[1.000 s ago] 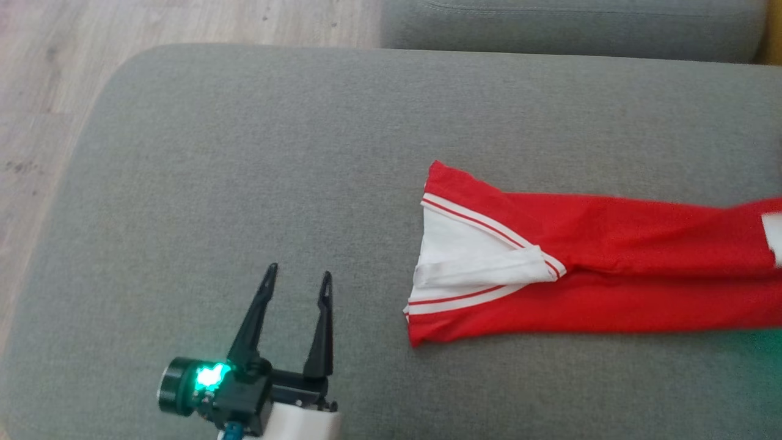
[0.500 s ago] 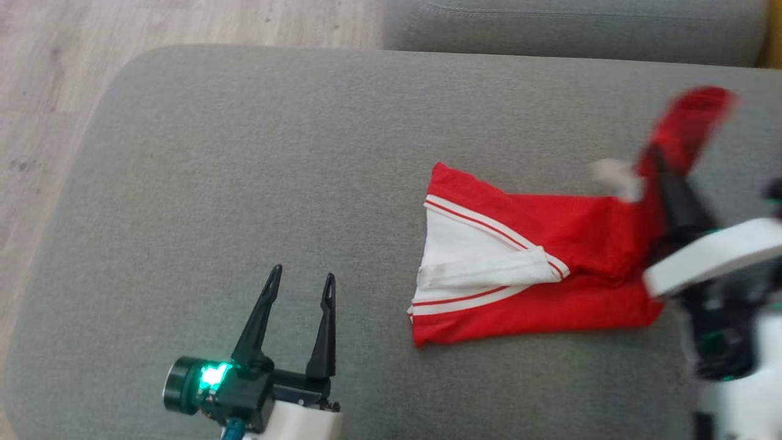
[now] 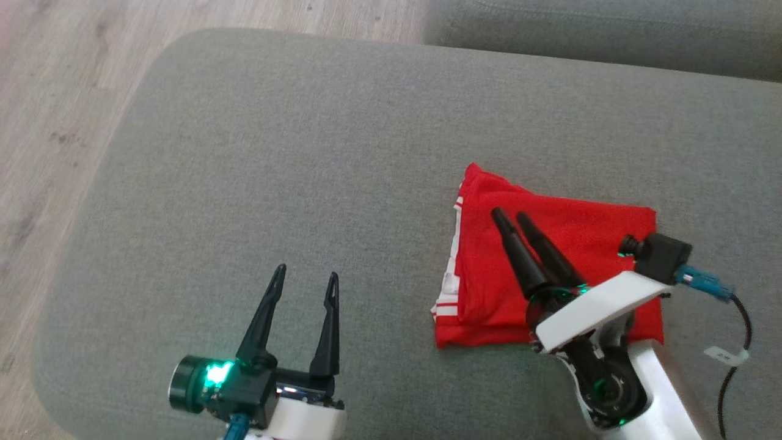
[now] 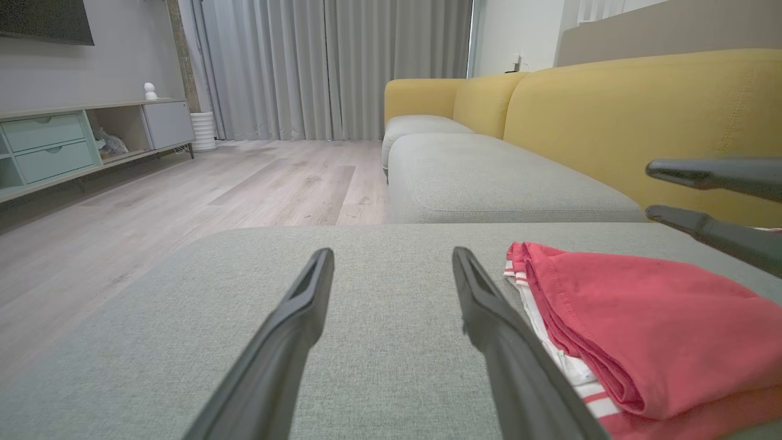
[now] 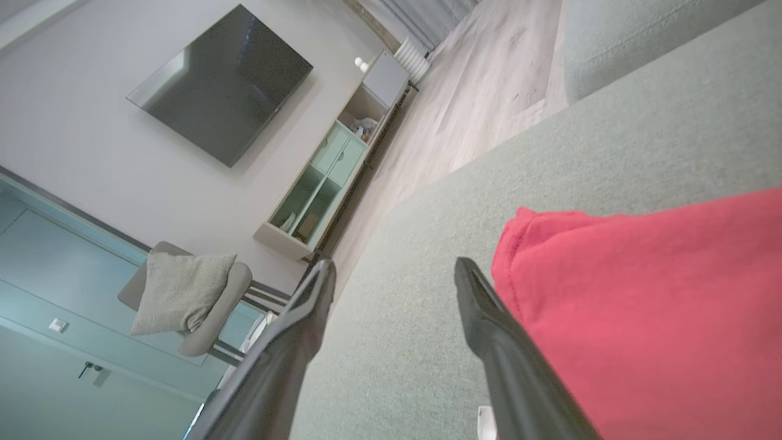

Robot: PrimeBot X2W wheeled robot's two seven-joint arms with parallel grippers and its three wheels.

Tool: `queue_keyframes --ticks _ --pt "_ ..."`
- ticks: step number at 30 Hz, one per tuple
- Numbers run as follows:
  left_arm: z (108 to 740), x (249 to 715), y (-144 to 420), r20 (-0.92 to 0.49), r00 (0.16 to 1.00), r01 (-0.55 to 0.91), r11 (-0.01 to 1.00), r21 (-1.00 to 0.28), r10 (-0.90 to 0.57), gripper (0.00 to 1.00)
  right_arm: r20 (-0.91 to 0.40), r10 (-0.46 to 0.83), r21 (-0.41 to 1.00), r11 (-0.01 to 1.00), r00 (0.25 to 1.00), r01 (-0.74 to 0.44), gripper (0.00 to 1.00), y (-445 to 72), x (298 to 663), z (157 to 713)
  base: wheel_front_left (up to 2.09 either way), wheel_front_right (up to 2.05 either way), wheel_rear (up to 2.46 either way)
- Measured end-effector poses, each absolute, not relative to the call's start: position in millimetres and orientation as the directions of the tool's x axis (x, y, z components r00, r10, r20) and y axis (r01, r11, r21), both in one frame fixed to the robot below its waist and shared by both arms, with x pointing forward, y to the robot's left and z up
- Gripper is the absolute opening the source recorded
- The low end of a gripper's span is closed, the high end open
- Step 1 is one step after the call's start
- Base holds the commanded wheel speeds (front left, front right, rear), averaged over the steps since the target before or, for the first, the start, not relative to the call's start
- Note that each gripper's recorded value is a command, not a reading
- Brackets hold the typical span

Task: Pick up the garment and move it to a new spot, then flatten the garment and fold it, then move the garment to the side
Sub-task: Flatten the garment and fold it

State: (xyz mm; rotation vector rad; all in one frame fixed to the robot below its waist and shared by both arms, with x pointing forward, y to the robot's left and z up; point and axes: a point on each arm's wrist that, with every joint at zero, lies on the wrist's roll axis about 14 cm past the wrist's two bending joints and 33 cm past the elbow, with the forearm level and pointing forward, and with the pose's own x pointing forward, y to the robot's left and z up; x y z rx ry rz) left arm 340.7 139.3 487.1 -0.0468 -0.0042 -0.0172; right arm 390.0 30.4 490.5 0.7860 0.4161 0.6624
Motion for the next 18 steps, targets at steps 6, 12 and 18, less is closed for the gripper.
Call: queue_keyframes --ticks 6,12,18 --pt "494.1 338.4 136.2 0.029 0.999 0.025 0.998 -0.05 -0.024 1.0 -0.03 0.515 0.65 0.661 0.857 -0.375 1.0 -19.3 415.6 510.0 0.0 0.0 0.0" --pt "503.2 328.4 134.8 0.061 0.998 0.028 0.997 -0.068 -0.024 1.0 0.066 0.341 0.537 0.78 0.938 -0.322 1.0 -78.8 407.8 526.9 0.0 0.0 0.0" --pt "497.8 312.0 129.5 0.048 0.998 0.038 0.994 -0.106 -0.034 1.0 0.033 0.256 0.369 0.895 0.966 -0.25 1.0 -119.9 366.6 494.1 0.0 0.0 0.0"
